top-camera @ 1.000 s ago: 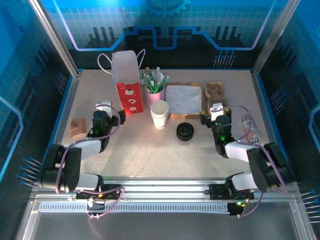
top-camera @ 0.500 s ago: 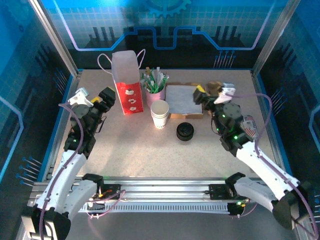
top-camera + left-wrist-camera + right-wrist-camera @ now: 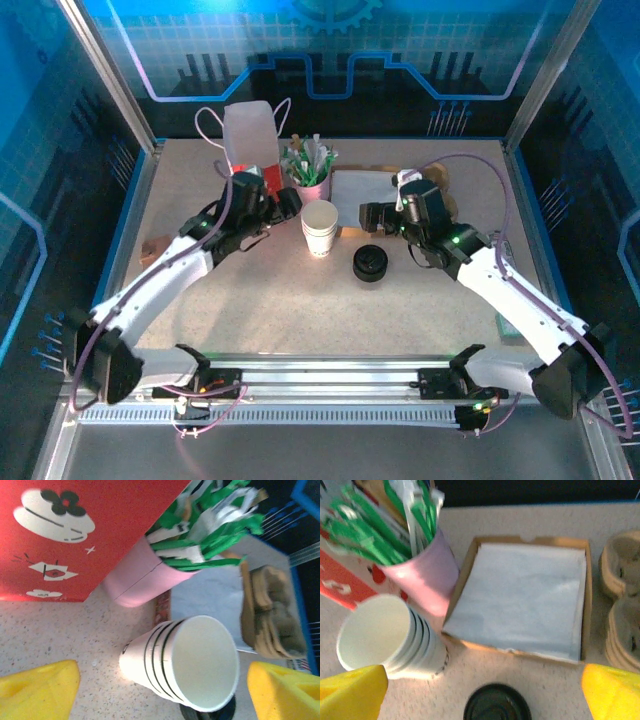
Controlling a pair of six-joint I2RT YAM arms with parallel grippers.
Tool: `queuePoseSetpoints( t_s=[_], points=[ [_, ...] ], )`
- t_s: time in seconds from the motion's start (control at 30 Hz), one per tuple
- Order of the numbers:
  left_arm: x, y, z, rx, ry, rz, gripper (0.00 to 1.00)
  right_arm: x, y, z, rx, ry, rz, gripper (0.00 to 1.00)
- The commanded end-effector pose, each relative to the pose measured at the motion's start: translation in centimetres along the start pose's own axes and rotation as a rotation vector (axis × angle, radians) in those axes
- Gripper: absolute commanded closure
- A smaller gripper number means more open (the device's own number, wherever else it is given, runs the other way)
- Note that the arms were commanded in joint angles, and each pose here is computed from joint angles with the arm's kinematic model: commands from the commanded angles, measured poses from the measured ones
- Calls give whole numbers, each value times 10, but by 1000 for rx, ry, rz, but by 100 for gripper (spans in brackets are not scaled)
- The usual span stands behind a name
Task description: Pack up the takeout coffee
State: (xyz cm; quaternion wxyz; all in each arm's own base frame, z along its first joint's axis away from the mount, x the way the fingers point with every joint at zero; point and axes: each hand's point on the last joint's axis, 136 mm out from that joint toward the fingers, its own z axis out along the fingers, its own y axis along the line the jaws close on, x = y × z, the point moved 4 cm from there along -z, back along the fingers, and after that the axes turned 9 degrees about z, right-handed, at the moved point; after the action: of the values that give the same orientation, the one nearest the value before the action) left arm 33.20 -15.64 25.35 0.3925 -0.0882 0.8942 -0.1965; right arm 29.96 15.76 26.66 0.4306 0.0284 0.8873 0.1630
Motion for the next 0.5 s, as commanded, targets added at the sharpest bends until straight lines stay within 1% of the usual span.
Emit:
queuePoseSetpoints(
  t_s=[0.0, 0.03, 0.1, 0.23, 0.27, 0.3, 0.37, 0.43, 0.47],
  points=[
    [17, 7, 12, -126, 125, 65, 18, 13, -2, -11, 36, 78, -57, 0],
    [18, 7, 16, -147, 147, 69, 19, 15, -4, -14, 44, 76, -65, 0],
    [21, 5, 25, -162, 176, 78, 27, 17, -6, -19, 54, 74, -80, 0],
    [30, 1, 41, -184, 230, 93, 31, 22, -10, -26, 60, 82, -99, 0],
    [31, -1, 44, -181, 236, 99, 34, 23, -11, -27, 61, 85, -103, 0],
    [32, -2, 46, -184, 242, 102, 35, 25, -11, -28, 61, 91, -106, 0],
    [32, -5, 50, -188, 254, 108, 41, 28, -11, -29, 57, 102, -113, 0],
    [33, -7, 55, -193, 264, 118, 42, 30, -10, -29, 55, 107, -122, 0],
    [33, -8, 56, -196, 266, 121, 46, 31, -10, -29, 53, 110, -125, 0]
  ],
)
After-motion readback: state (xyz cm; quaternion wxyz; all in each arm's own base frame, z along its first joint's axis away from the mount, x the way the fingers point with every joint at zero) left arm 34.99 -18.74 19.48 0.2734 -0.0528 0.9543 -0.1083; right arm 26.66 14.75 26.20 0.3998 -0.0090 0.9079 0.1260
